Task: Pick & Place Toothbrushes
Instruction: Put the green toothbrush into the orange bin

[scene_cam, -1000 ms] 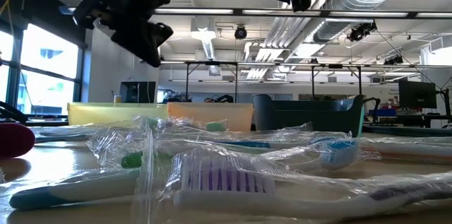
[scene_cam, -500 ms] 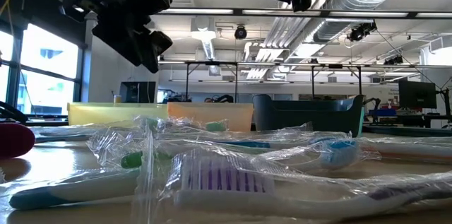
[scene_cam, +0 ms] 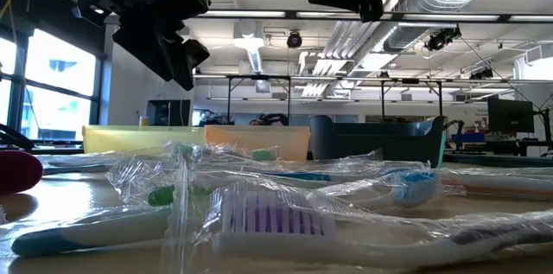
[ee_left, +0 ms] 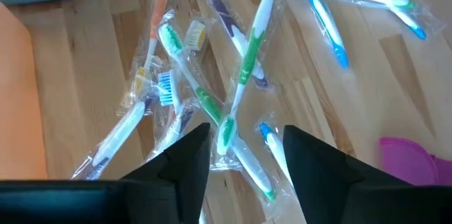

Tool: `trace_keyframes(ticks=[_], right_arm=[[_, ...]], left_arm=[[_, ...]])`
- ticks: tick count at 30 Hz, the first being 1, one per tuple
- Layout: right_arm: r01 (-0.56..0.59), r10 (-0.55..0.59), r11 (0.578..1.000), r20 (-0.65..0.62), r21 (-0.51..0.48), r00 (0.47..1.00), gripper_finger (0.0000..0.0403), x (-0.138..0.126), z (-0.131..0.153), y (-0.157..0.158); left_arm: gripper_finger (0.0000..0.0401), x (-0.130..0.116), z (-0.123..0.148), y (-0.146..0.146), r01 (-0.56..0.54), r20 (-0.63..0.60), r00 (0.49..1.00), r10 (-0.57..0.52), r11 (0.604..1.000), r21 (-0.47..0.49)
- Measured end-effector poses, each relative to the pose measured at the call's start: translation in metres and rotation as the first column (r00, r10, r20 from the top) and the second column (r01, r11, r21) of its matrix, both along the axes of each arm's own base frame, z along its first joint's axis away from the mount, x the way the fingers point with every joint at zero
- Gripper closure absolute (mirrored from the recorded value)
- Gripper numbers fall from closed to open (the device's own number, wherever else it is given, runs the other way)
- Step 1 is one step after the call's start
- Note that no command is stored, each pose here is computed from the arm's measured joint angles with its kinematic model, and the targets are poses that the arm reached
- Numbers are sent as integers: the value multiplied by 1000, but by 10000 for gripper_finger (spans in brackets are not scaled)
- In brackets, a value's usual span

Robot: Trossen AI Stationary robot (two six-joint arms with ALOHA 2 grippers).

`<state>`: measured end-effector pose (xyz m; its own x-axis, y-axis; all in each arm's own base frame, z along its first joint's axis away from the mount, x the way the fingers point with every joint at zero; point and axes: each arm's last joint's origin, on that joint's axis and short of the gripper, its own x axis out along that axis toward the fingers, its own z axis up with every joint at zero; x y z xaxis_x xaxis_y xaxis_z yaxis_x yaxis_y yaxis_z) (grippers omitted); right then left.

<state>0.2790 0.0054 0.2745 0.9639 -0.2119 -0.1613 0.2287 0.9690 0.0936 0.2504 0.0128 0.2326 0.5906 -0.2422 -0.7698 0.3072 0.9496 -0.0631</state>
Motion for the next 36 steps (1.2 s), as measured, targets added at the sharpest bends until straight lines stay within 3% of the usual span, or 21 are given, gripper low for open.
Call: trace_keyframes(ticks=[11, 15, 21, 36], right_arm=[[2, -3, 1000, 3, 15, 1000, 283, 0, 0, 0], [2, -2, 1000, 2, 13, 1000, 283, 0, 0, 0], [2, -2, 1000, 1, 11, 1000, 283, 0, 0, 0], [3, -2, 1000, -31, 10, 1000, 283, -1, -3, 0]], left_arm=[[226, -3, -2, 0, 1, -34, 999, -1, 1000, 6], [226, -3, -3, 2, -30, -42, 999, 32, 998, 60], [226, -2, -2, 2, 19, -23, 1000, -16, 994, 107], [226, 23, -25, -14, 61, -17, 998, -59, 991, 121]])
